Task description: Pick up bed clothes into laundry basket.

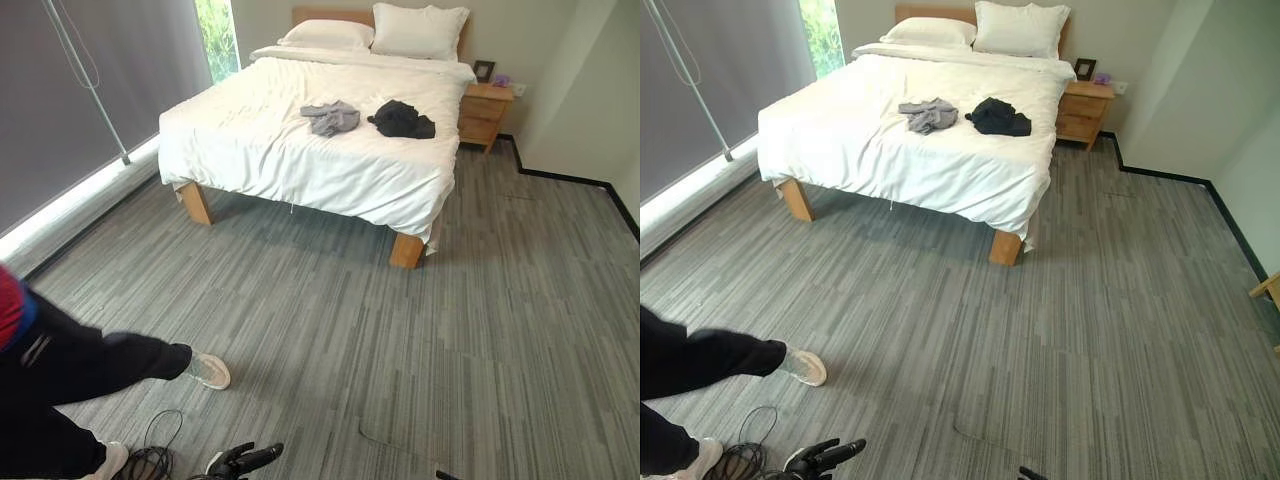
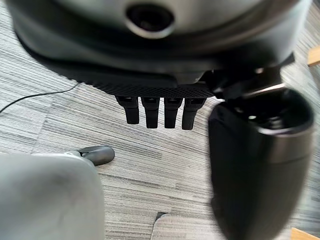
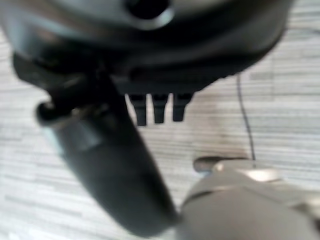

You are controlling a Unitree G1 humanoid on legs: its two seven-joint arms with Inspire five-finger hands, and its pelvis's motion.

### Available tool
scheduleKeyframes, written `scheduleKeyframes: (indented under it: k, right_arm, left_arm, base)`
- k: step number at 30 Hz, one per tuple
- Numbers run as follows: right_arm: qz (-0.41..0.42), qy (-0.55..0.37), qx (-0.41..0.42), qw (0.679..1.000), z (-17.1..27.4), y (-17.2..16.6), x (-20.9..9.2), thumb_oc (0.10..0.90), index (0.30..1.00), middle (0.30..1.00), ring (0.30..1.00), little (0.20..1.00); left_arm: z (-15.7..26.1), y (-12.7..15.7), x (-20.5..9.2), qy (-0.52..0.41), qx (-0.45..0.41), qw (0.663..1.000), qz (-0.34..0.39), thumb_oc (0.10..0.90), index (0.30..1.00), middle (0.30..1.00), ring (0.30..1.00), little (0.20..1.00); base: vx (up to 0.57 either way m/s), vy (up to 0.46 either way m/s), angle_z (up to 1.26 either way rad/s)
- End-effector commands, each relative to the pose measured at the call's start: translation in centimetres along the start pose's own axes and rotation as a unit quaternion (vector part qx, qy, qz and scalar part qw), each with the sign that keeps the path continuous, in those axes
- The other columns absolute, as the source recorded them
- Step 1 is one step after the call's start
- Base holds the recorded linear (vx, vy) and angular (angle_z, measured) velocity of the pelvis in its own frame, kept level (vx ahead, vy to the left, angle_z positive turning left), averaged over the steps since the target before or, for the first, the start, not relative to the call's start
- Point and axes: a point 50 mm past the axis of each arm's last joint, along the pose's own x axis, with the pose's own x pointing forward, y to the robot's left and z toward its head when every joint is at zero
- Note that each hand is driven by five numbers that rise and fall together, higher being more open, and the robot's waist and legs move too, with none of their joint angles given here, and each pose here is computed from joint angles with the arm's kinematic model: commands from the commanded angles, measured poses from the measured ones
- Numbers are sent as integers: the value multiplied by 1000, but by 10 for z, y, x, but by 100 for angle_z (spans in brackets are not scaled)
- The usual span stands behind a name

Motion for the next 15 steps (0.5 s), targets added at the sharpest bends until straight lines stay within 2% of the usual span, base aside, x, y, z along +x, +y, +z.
scheduleKeyframes:
  k: [1, 5, 6, 8, 9, 10, 11, 12, 13, 15]
  right_arm:
    - [-3, -15, -22, 1000, 13, -7, 2, 800, 900, 900, 900, 900]
    - [-16, -18, 2, 1000, 14, -16, 1, 800, 900, 900, 900, 900]
    - [-38, -62, 44, 996, 38, -34, 1, 800, 900, 900, 900, 900]
    - [-45, -82, 62, 994, 49, -38, 0, 800, 900, 900, 900, 900]
    - [-54, -113, 93, 988, 66, -47, -1, 800, 900, 900, 900, 900]
    - [-62, -189, 126, 972, 105, -59, -9, 800, 900, 900, 900, 900]
    - [-62, -189, 126, 972, 105, -59, -9, 800, 900, 900, 900, 900]
    - [-67, -267, 134, 952, 140, -66, -21, 800, 900, 900, 900, 900]
    - [-67, -267, 134, 952, 139, -66, -21, 800, 900, 900, 900, 900]
    - [-57, -360, 147, 920, 176, -68, -43, 800, 900, 900, 900, 900]
  left_arm:
    - [16, -1, 3, -25, 16, 1000, 4, 800, 900, 900, 900, 900]
    - [34, 5, 4, -58, 27, 998, 10, 800, 900, 900, 900, 900]
    - [75, 23, 3, -126, 31, 991, 31, 800, 900, 900, 900, 900]
    - [88, 29, 1, -147, 30, 988, 42, 800, 900, 900, 900, 900]
    - [117, 38, -3, -196, 38, 979, 53, 800, 900, 900, 900, 900]
    - [164, 50, -19, -285, 34, 956, 59, 800, 900, 900, 900, 900]
    - [164, 50, -19, -285, 34, 956, 59, 800, 900, 900, 900, 900]
    - [201, 56, -38, -364, 20, 929, 59, 800, 900, 900, 900, 900]
    - [201, 56, -38, -364, 20, 929, 59, 800, 900, 900, 900, 900]
    - [234, 57, -64, -443, 16, 895, 53, 800, 900, 900, 900, 900]
  base:
    - [0, 0, 0]
    - [52, 42, 0]
    - [40, 50, -5]
    - [19, 39, -10]
    - [14, 45, -8]
    - [9, 32, -3]
    - [-4, 33, -3]
    - [0, 0, 0]
    - [-12, 20, -3]
    - [-1, 10, -3]
